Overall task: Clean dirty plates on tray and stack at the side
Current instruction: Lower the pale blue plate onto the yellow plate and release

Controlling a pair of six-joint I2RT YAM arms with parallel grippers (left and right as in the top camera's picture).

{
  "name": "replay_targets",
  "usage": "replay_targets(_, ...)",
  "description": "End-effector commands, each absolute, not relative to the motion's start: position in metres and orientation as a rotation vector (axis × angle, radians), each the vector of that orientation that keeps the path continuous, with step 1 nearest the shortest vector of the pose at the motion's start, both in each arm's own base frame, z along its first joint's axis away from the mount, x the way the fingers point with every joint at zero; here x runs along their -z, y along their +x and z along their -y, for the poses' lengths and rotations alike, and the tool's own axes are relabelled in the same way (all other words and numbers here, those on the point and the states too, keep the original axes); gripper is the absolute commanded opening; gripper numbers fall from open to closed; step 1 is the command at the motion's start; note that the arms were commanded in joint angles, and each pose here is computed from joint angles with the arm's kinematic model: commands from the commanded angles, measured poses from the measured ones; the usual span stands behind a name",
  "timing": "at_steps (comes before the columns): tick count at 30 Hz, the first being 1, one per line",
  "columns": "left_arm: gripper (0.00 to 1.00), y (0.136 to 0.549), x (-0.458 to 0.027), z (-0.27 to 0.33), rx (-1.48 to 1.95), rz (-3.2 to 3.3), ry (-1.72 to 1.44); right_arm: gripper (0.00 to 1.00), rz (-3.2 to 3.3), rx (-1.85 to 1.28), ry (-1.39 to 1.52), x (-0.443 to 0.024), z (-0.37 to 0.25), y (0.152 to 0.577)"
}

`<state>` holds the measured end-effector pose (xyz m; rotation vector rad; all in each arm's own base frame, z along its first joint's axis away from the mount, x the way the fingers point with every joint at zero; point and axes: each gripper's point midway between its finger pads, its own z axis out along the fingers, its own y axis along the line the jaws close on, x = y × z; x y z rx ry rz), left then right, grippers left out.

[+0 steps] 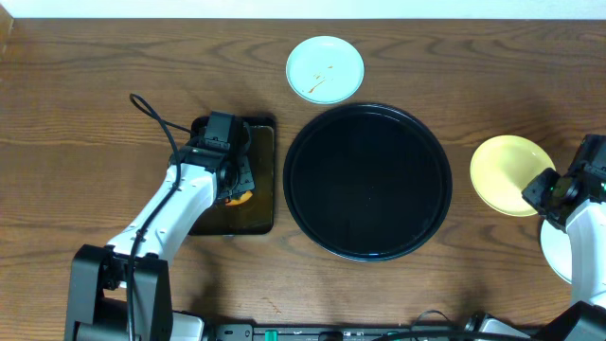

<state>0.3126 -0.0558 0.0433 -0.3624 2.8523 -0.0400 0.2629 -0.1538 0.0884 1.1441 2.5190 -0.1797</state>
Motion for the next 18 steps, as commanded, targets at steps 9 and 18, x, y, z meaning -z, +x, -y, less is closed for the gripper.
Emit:
replay_targets(9, 0.12, 0.312, -0.043, 0.054, 0.03, -2.852, -0.349, 0.4, -2.617, 0.386, 1.254, -0.045, 0.171, 0.238)
replay_targets(18, 0.12, 0.312, -0.043, 0.054, 0.031, -2.852, -0.349, 0.37, -2.717, 0.451, 1.335, -0.01, 0.18, 0.221)
